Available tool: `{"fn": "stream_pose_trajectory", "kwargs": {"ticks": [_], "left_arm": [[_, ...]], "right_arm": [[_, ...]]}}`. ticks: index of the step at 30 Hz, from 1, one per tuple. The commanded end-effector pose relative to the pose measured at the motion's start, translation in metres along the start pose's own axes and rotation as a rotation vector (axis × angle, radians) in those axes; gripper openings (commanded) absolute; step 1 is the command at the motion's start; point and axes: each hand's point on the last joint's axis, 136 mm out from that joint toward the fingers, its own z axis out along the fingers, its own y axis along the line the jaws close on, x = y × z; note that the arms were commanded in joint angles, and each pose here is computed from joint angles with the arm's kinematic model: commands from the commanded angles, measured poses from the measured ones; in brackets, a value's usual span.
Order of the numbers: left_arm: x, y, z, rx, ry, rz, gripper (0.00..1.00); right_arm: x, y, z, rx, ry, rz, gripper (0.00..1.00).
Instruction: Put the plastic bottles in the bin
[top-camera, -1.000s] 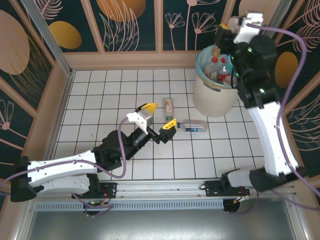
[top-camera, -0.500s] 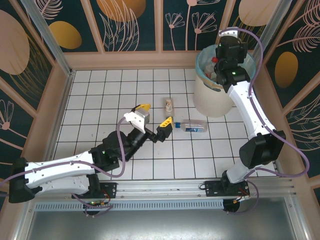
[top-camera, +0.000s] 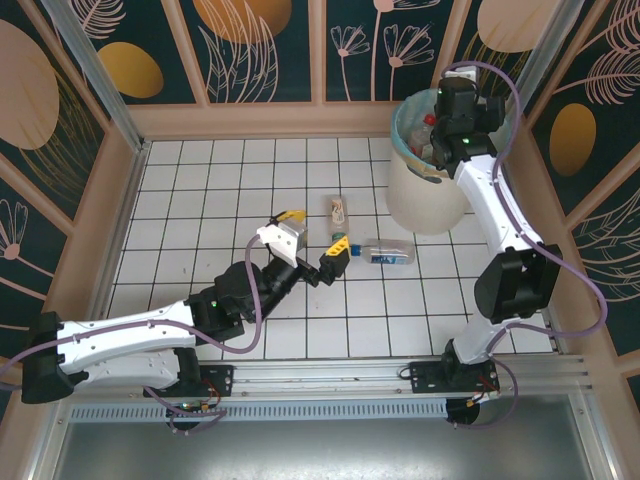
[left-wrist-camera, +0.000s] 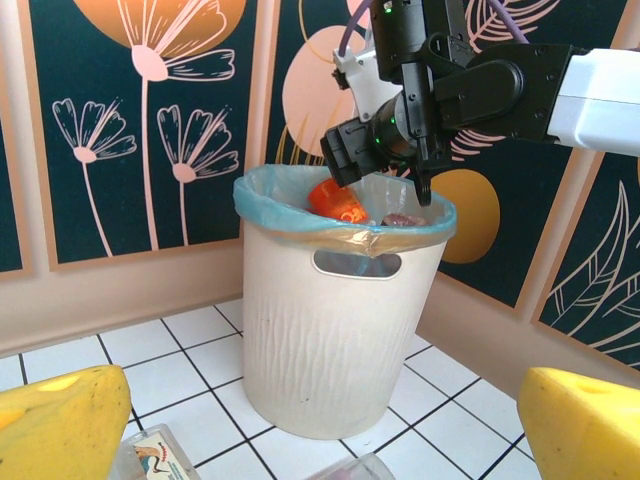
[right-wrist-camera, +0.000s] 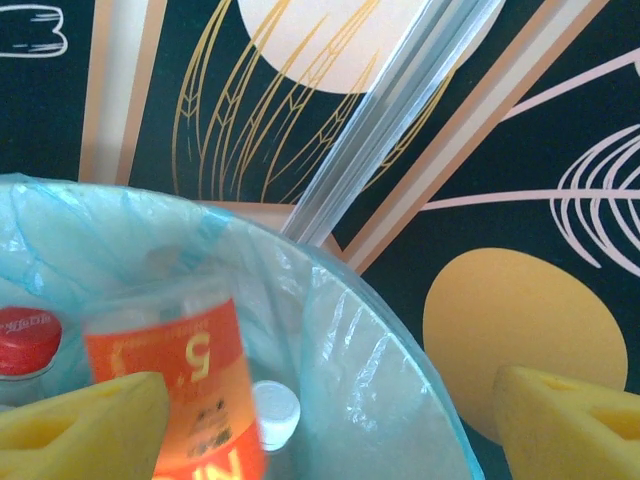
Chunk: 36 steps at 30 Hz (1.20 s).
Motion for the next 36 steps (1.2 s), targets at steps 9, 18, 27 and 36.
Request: {"fn": "stream_pose_trajectory", "kwargs": {"ticks": [9,18,27,36], "left_arm": [[-0.008,0.003,0.001,-0.024,-0.019,-0.014,0.99],[0.001,0.036,0.019,-0.265,0.095,-0.013,0.99],[0.043,0.094,0.052,-0.377,0.273,-0.176,0.98],[0.122,0.127,0.112,-0.330,0.541,-0.329,0.99]], "right_arm": [[-0.011,0.011,-0.019,-0.057,-0.021,0.070,0.73],[-0.060,0.025,-0.090,-0.242,-0.150,0.161,0.69],[-0.061,0.061,-0.215,-0.636,-0.310,0.210,0.69],[0.010,0.066,-0.259,-0.858,-0.284,0.377,0.73]]}}
